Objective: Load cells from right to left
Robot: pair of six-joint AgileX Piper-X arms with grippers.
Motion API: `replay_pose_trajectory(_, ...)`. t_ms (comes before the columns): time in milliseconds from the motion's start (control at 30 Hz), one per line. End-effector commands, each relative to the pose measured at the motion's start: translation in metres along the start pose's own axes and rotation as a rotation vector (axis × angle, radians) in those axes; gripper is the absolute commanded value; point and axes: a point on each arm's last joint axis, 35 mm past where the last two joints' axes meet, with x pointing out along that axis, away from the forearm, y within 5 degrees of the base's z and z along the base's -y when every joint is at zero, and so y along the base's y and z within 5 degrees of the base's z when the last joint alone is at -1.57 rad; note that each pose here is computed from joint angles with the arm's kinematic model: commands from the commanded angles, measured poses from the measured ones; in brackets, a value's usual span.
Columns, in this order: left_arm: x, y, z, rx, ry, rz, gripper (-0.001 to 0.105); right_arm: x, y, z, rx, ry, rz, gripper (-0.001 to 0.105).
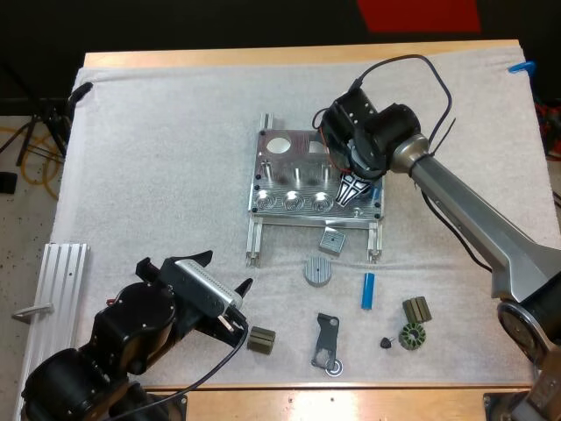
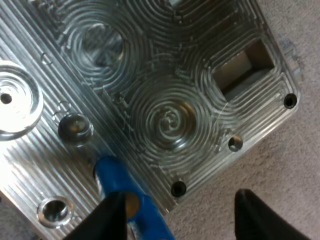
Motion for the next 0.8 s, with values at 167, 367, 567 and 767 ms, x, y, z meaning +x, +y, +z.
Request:
replay_pose_trajectory(167, -0.004, -0.001, 0.004, -0.002, -0.031, -0.012, 0.064, 0.0, -0.002, 0.001, -0.003, -0.009, -0.022, 0.048)
replay_pose_trajectory(367, -0.004, -0.001, 0.004, -0.002, -0.031, -0.012, 0.064, 0.0, -0.002, 0.001, 0.009, -0.007, -0.02, 0.048)
replay_pose_trajectory(567, -0.004, -0.001, 0.004, -0.002, -0.031, -0.012, 0.064, -0.009, 0.003, -0.007, 0.099, 0.021, 0.031, 0.048)
replay_pose_trajectory(767, -0.004, -0.001, 0.004, -0.002, -0.031, -0.012, 0.064, -0.035, 0.004, -0.015, 0.18, -0.025, 0.083, 0.048)
